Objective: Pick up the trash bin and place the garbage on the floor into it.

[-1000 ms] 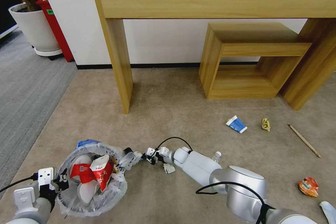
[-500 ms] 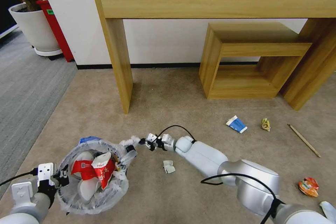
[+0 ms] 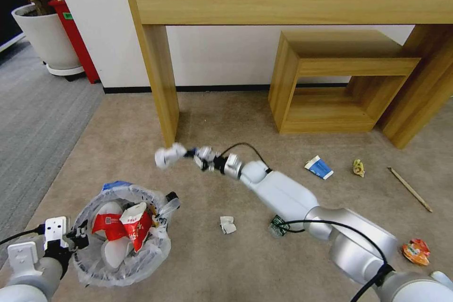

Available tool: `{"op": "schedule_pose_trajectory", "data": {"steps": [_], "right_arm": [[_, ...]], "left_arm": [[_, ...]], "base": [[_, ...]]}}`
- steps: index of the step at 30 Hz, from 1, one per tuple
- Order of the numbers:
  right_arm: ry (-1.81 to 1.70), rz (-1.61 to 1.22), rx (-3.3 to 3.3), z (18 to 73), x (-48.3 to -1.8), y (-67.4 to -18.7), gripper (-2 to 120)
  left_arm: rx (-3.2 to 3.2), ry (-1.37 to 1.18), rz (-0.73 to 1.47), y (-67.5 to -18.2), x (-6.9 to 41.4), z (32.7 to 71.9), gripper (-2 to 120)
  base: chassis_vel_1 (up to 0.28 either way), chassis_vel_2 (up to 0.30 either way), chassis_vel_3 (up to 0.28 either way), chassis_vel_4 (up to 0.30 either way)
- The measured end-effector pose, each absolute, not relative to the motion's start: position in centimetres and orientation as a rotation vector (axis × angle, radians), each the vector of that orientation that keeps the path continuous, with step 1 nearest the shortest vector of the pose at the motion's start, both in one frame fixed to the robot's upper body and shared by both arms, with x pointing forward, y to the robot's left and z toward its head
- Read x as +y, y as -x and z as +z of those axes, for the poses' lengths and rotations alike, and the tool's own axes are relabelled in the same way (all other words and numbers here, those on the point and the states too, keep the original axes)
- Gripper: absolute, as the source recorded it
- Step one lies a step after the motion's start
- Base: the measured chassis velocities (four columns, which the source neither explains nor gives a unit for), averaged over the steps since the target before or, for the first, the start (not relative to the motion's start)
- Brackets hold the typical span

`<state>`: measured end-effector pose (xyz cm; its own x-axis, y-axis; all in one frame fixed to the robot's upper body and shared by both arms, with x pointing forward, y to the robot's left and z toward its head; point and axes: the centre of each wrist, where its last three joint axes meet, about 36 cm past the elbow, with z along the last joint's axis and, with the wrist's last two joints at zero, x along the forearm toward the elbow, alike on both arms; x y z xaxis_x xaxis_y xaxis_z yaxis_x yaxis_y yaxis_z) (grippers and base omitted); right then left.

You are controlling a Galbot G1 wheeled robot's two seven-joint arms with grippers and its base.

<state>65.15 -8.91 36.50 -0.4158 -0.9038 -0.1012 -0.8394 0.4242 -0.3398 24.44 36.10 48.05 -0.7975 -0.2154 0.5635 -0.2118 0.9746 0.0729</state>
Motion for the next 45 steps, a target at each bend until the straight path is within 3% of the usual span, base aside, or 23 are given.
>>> {"op": "schedule_pose_trajectory", "data": {"steps": [6,9,14,28,36,45], "right_arm": [[1.635,-0.113,2.195,43.0,-8.3,-64.0,0],[1.797,0.000,2.038,46.6,-7.0,-60.8,0],[1.932,-0.006,1.948,47.9,-6.6,-57.7,0],[2.252,-0.135,1.906,41.8,-8.1,-51.5,0],[2.349,-0.191,1.846,37.0,-2.9,-49.4,0],[2.331,-0.237,1.831,36.3,-0.1,-51.1,0]], "left_arm": [[-2.513,-0.298,-0.011,-24.6,36.2,47.8,0],[-2.510,-0.298,-0.016,-24.7,36.4,47.6,0],[-2.513,-0.304,-0.015,-24.7,36.5,47.5,0],[-2.526,-0.313,-0.024,-24.8,36.4,48.2,0],[-2.542,-0.303,-0.005,-24.1,35.2,49.3,0],[-2.551,-0.280,-0.008,-23.2,34.2,50.4,0]], "base": [[0.000,0.000,0.000,0.000],[0.000,0.000,0.000,0.000],[0.000,0.000,0.000,0.000],[0.000,0.000,0.000,0.000],[0.000,0.000,0.000,0.000],[0.000,0.000,0.000,0.000]]}}
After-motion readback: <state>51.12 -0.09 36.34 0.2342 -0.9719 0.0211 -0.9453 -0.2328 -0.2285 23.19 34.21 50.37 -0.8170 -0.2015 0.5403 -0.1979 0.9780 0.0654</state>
